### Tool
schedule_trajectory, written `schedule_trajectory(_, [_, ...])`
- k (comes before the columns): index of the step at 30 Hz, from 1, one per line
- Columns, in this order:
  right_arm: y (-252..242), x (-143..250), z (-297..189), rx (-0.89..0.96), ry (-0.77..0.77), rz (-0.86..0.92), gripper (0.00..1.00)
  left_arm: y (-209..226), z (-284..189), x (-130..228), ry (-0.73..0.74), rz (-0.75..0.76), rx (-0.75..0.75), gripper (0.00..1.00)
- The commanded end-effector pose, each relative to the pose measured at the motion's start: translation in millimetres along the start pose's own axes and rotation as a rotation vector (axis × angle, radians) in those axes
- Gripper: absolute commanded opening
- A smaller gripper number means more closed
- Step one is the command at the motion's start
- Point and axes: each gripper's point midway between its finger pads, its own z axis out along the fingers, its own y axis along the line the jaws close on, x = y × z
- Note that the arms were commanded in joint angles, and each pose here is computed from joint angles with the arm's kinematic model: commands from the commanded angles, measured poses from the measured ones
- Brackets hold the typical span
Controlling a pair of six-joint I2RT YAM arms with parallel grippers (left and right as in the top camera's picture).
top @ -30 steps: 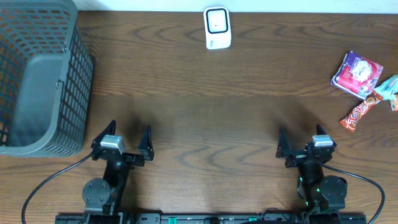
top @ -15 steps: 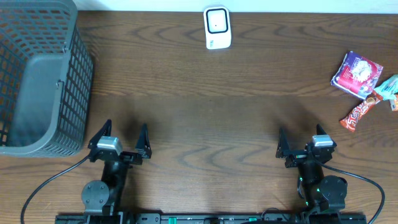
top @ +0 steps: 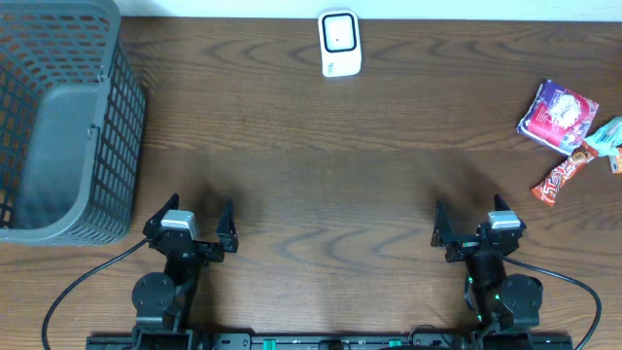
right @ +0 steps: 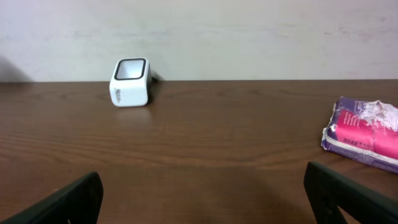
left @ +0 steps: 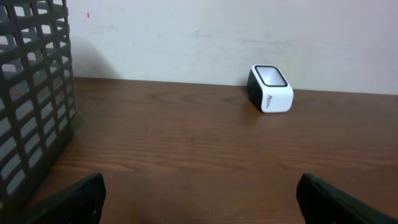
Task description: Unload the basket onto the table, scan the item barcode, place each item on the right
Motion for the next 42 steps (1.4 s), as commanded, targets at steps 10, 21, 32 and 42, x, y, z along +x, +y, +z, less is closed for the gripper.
schedule_trajectory(10, [-3,0,0,0.012,-0.002,0.003,0.99,18,-1,15,0.051,0.01,-0.096,0.98])
schedule_trajectory(21, [-3,0,0,0.012,-0.002,0.003,0.99,23,-2,15,0.051,0.011,-0.129,0.98])
schedule_trajectory(32, [-3,0,0,0.013,-0.002,0.003,0.99,16,-1,16,0.056,0.052,-0.087,0.98])
schedule_trajectory(42, [-3,0,0,0.012,-0.002,0.003,0.99,17,-1,16,0.056,0.052,-0.09,0.98])
